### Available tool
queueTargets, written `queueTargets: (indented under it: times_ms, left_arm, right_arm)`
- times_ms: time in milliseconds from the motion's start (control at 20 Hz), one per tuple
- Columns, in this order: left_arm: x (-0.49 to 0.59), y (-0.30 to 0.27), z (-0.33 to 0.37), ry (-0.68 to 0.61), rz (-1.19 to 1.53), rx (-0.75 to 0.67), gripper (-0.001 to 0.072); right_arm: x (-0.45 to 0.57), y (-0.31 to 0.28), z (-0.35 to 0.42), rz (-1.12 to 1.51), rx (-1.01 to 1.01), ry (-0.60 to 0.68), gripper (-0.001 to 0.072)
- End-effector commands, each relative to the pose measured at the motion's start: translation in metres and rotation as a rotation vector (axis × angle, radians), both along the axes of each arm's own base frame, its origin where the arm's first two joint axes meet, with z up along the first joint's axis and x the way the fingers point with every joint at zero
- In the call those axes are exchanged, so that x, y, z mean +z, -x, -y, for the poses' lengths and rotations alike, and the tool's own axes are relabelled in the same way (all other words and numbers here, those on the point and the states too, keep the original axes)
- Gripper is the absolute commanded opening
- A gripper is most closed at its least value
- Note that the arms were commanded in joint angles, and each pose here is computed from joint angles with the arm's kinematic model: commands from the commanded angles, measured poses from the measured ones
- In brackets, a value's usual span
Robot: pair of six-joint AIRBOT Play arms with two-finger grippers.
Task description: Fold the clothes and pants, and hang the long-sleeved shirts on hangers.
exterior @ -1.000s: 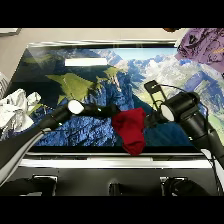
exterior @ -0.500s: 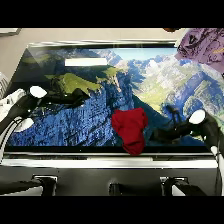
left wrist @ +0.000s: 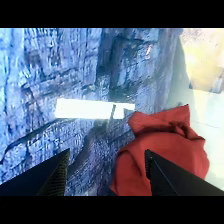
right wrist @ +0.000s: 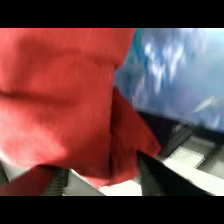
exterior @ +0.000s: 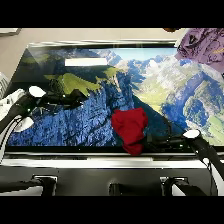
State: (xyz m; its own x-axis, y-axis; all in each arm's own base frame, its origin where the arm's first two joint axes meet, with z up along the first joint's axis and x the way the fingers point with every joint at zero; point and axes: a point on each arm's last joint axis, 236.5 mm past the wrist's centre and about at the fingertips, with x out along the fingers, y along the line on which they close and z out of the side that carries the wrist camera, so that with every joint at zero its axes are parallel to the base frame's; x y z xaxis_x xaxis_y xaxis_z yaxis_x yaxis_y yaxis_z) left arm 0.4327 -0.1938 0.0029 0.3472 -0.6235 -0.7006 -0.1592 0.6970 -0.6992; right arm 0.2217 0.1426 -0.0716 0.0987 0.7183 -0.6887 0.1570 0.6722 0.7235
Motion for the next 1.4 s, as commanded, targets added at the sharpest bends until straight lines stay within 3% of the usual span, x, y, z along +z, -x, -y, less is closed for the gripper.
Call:
queueTargets:
  times_ms: [0, 50, 500, 850, 1150, 1350]
  left_arm:
    - [-0.016, 0.004, 0.012, 0.021, -0.051, -0.007, 0.054]
    - [-0.021, 0.006, 0.019, 0.031, -0.069, -0.015, 0.054]
    - [-0.064, 0.025, 0.102, 0.11, -0.135, -0.173, 0.054]
    - [-0.08, -0.002, 0.143, 0.113, -0.104, -0.234, 0.0525]
    - [-0.102, 0.014, 0.165, 0.1, -0.138, -0.277, 0.0516]
    - [-0.108, 0.017, 0.177, 0.092, -0.127, -0.292, 0.0383]
  right_arm:
    - [-0.001, -0.022, 0.002, 0.071, -0.082, -0.005, 0.0187]
    - [0.0, -0.022, 0.001, 0.078, -0.072, -0.009, 0.0032]
    - [0.003, -0.015, -0.002, 0.059, -0.053, -0.028, 0.0028]
    - [0.003, -0.013, -0.004, 0.054, -0.044, -0.034, 0.0029]
    - [0.003, -0.013, -0.004, 0.054, -0.043, -0.033, 0.0029]
    - [0.003, -0.012, -0.004, 0.053, -0.041, -0.033, 0.0029]
